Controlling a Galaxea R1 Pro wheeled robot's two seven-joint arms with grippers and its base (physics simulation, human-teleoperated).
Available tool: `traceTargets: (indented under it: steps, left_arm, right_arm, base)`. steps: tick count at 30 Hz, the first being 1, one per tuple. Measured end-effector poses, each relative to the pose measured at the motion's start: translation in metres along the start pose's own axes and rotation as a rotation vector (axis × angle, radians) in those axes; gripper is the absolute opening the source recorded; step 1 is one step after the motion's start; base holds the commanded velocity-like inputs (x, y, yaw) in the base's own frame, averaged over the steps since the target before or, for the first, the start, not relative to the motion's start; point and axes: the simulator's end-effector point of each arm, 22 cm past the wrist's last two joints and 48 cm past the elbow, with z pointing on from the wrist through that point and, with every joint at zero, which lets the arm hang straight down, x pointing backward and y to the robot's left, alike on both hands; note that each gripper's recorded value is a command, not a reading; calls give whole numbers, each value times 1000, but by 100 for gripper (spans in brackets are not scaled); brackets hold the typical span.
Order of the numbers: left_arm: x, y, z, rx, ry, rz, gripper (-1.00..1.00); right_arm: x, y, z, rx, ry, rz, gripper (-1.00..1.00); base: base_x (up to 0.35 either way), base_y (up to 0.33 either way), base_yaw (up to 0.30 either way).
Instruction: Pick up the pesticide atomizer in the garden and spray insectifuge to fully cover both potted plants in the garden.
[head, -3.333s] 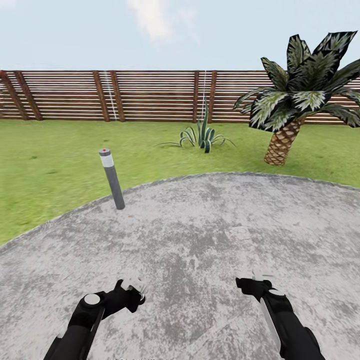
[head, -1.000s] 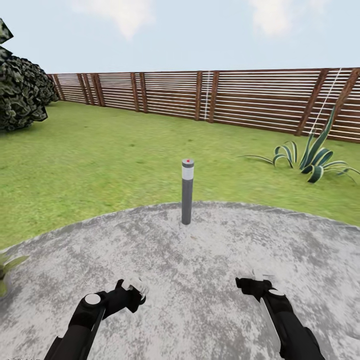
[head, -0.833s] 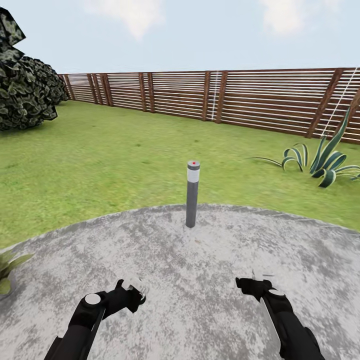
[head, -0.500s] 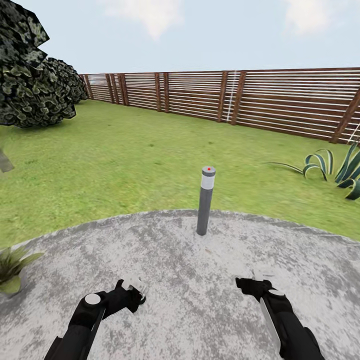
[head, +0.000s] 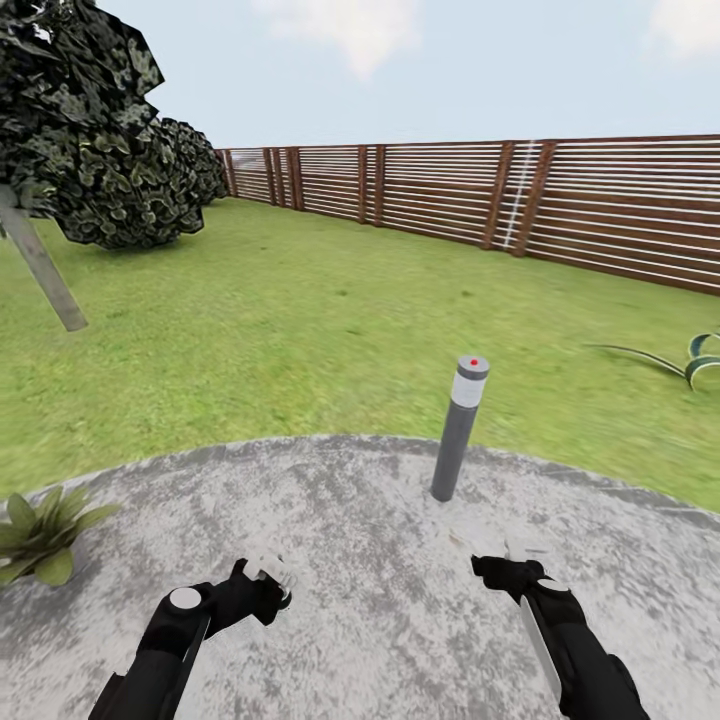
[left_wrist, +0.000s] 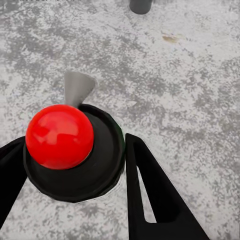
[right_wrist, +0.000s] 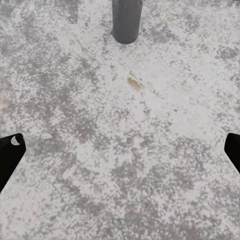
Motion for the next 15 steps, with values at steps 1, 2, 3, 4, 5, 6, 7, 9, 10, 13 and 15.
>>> traceTargets:
  steps: [1, 2, 3, 4, 5, 6, 7, 9, 10, 13, 15]
  left_arm:
    - [0, 0, 0, 0, 0, 0, -100]
    - [0, 0, 0, 0, 0, 0, -100]
    - [0, 0, 0, 0, 0, 0, -100]
    - [0, 0, 0, 0, 0, 0, -100]
    - [0, 0, 0, 0, 0, 0, -100]
    - [0, 0, 0, 0, 0, 0, -100]
    - [0, 0, 0, 0, 0, 0, -100]
    - [0, 0, 0, 0, 0, -1, -100]
    - [0, 0, 0, -1, -1, 0, -100]
    - [0, 0, 0, 0, 0, 0, -100]
    - [0, 0, 0, 0, 0, -1, -100]
  right_arm:
    - [0, 0, 0, 0, 0, 0, 100]
    - [0, 0, 0, 0, 0, 0, 100]
    - [0, 0, 0, 0, 0, 0, 100]
    - [0, 0, 0, 0, 0, 0, 100]
    - [0, 0, 0, 0, 0, 0, 100]
    - [0, 0, 0, 0, 0, 0, 100]
    - [0, 0, 0, 1, 0, 0, 100]
    - [0, 0, 0, 0, -1, 0, 100]
    - [0, 0, 0, 0, 0, 0, 100]
    - [0, 0, 0, 1, 0, 0, 100]
    - [0, 0, 0, 1, 0, 0, 100]
  base:
    - [336, 0, 258]
    - [335, 0, 258]
    - [326, 0, 258]
    - [316, 0, 258]
    - [305, 0, 258]
    - [287, 0, 258]
    - [274, 0, 258]
    - [249, 0, 258]
    - [212, 0, 258]
    - [141, 0, 258]
    - [35, 0, 258]
